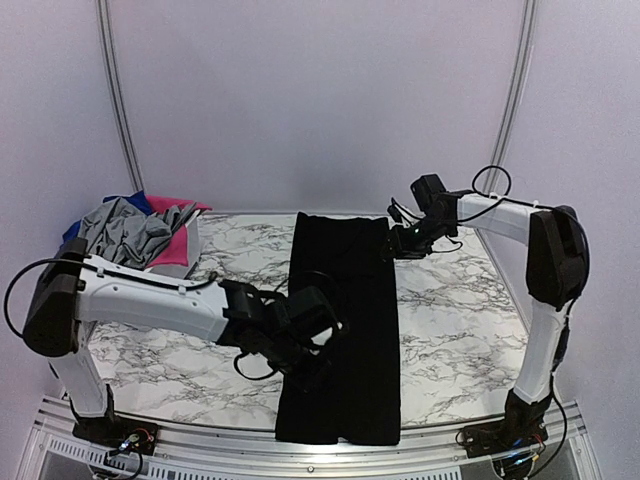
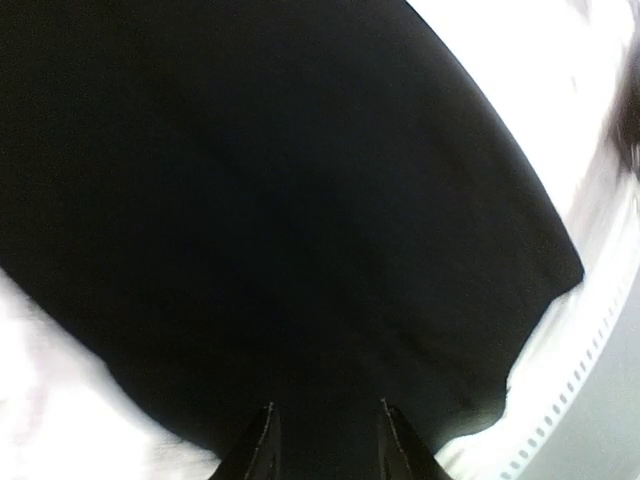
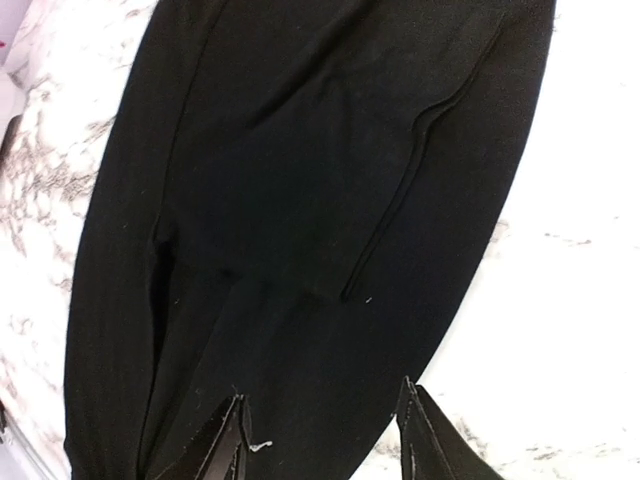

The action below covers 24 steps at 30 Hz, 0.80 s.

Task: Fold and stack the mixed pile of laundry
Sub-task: Rotate the rectangle-folded T-shirt at the center of the board, then move the rectangle-folded T-shirt to the center of the board.

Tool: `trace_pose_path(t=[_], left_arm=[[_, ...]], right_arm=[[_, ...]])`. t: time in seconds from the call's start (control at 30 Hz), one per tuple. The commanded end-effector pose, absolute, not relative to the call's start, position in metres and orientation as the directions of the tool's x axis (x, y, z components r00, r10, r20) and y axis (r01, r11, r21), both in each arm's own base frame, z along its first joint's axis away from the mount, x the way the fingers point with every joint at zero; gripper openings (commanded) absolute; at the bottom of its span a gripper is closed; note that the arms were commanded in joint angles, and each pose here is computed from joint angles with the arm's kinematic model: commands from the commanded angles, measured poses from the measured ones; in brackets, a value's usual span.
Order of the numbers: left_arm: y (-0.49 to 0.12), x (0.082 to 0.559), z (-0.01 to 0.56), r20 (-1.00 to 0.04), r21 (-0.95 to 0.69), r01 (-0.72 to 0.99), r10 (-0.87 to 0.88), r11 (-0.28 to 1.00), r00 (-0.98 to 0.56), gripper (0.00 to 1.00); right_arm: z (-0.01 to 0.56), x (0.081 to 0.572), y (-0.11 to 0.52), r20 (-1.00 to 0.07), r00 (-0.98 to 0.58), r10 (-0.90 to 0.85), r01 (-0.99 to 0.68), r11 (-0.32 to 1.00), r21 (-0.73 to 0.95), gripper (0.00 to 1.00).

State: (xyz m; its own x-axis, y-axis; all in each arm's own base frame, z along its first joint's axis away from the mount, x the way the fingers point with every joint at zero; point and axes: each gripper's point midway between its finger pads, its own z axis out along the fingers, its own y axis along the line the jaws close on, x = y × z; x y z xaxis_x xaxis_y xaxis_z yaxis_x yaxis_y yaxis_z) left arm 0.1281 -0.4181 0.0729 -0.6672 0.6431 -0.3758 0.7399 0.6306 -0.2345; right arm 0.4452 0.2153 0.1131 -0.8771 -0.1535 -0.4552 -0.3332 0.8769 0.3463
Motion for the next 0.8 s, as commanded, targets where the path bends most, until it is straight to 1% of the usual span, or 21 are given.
trace_pose_path(t=[0.0,0.13,0.2,0.3,0.4,0.53,0.77], left_arm=[[-0.382,0.203,0.113,-0.485,-0.219,0.609,0.456,0.763,-0.746,0.37],[-0.362,0.280,0.123,-0.542,-0.202,0.491,0.321,0.847,-0.777,0.37],[-0.365,0.310,0.126,-0.567,-0.203,0.460,0.279,0.864,-0.775,0.36],[-0.378,0.346,0.121,-0.581,-0.201,0.447,0.262,0.872,-0.771,0.36],[-0.400,0.371,0.112,-0.591,-0.197,0.468,0.277,0.861,-0.758,0.35],[-0.410,0.394,0.081,-0.563,-0.194,0.450,0.277,0.871,-0.779,0.35],[-0.366,0.418,0.020,-0.451,-0.181,0.310,0.202,0.933,-0.869,0.31]], right_arm=[[0.126,0.438,0.235,-0.507,-0.845,-0.169,-0.399,0.831,0.387,0.44],[0.106,0.435,0.242,-0.478,-0.858,-0.190,-0.402,0.828,0.392,0.39],[0.096,0.437,0.243,-0.471,-0.859,-0.200,-0.404,0.831,0.383,0.36],[0.080,0.443,0.240,-0.451,-0.863,-0.227,-0.404,0.847,0.347,0.33],[0.069,0.449,0.240,-0.440,-0.862,-0.251,-0.412,0.852,0.322,0.32],[0.051,0.461,0.239,-0.422,-0.861,-0.284,-0.423,0.861,0.283,0.30],[0.022,0.490,0.247,-0.406,-0.863,-0.300,-0.422,0.870,0.254,0.28]])
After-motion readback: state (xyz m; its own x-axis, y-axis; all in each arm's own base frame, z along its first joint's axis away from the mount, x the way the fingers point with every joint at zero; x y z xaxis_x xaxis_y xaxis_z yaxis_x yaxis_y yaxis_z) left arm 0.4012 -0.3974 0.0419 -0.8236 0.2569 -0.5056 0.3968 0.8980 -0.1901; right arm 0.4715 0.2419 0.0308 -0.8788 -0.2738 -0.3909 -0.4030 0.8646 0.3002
